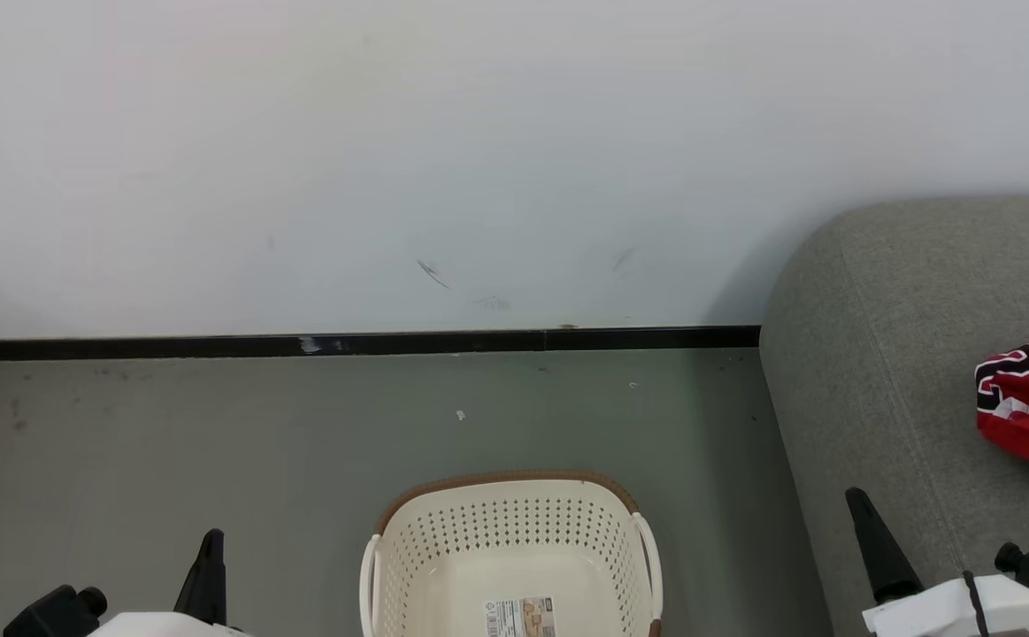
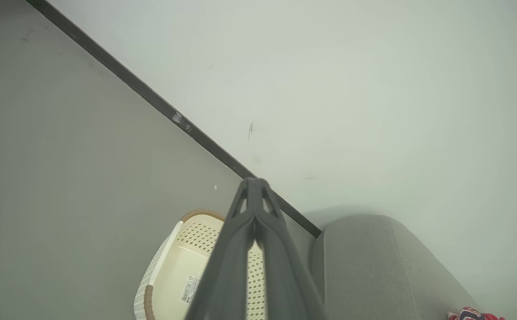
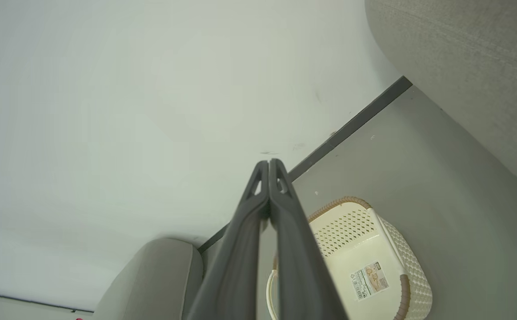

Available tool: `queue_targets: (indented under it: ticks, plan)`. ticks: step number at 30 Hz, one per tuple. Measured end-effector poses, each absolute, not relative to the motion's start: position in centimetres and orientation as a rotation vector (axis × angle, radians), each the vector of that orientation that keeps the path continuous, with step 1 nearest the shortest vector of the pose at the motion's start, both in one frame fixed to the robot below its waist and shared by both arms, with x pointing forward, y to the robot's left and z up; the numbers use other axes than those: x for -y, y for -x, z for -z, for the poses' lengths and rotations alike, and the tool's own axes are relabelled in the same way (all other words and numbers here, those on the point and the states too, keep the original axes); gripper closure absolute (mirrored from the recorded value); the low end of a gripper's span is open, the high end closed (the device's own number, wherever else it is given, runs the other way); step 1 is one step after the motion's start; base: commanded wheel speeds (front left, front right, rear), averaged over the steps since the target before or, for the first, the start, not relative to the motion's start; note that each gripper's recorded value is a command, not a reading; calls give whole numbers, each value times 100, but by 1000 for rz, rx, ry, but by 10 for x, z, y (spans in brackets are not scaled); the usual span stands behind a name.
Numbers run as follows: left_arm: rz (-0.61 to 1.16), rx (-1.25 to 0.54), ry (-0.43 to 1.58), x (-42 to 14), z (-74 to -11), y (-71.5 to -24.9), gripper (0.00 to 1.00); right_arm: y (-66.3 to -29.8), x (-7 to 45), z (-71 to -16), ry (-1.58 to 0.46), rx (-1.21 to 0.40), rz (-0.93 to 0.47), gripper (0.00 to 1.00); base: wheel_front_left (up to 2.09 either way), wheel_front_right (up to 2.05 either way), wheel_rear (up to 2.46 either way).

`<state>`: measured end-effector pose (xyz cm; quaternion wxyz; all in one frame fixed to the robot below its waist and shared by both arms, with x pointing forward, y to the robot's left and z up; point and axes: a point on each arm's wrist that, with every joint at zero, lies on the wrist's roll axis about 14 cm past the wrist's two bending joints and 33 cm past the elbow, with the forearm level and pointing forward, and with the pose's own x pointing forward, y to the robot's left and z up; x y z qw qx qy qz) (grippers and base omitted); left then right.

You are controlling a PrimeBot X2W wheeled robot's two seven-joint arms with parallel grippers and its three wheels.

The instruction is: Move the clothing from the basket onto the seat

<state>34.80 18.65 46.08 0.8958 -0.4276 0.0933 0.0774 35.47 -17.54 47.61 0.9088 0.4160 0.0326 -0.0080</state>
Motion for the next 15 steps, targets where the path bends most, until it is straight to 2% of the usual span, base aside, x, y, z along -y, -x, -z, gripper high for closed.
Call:
queue_targets:
  ticks: [15]
  plan:
    - [-137, -180, 1109, -185, -467, -357, 100, -362, 184, -477, -1089, -70, 48, 100, 0, 0, 0]
